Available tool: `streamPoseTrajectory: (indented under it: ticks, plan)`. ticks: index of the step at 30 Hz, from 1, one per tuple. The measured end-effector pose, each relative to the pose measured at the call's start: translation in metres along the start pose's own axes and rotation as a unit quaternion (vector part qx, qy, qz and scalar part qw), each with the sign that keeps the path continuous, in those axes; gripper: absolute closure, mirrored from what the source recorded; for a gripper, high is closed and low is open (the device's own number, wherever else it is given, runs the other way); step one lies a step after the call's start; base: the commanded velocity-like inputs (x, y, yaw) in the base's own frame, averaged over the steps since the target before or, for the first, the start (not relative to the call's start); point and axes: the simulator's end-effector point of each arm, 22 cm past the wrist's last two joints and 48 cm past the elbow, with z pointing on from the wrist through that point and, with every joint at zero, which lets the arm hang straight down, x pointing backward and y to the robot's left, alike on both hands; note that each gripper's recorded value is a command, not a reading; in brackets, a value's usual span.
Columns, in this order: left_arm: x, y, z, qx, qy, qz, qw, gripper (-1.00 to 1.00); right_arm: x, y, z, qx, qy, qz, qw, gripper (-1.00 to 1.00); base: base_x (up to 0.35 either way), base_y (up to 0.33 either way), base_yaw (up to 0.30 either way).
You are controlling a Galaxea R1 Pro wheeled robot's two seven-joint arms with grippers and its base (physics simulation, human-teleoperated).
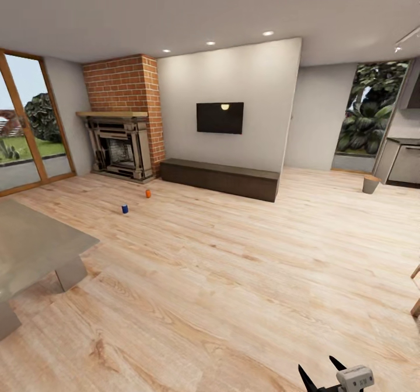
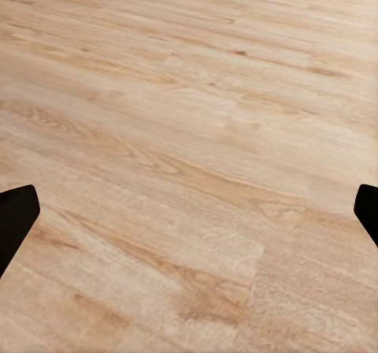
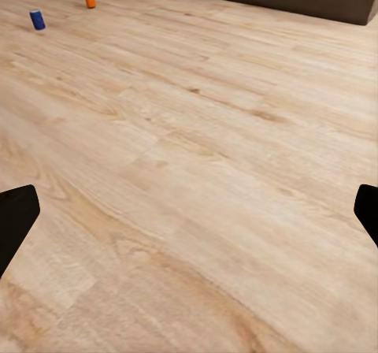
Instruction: Put the three can of soda from the living room inside the tash can in the kitchen.
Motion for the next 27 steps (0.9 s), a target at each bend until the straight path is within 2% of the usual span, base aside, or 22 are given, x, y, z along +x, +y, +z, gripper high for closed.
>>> streamPoseTrajectory:
  ticks: [14, 27]
  plan:
    - [-0.0014, -0.0001, 0.0002, 0.000, -0.002, 0.000, 1.0000, -1.00, -0.0015, -0.0003, -0.0002, 0.000, -0.002, 0.000, 1.0000, -1.00, 0.000, 0.000, -0.177]
    - [-0.0014, -0.0002, 0.0002, 0.000, -0.002, 0.000, 1.0000, -1.00, -0.0016, 0.0007, 0.0000, -0.001, -0.002, 0.000, 1.0000, -1.00, 0.000, 0.000, -0.015]
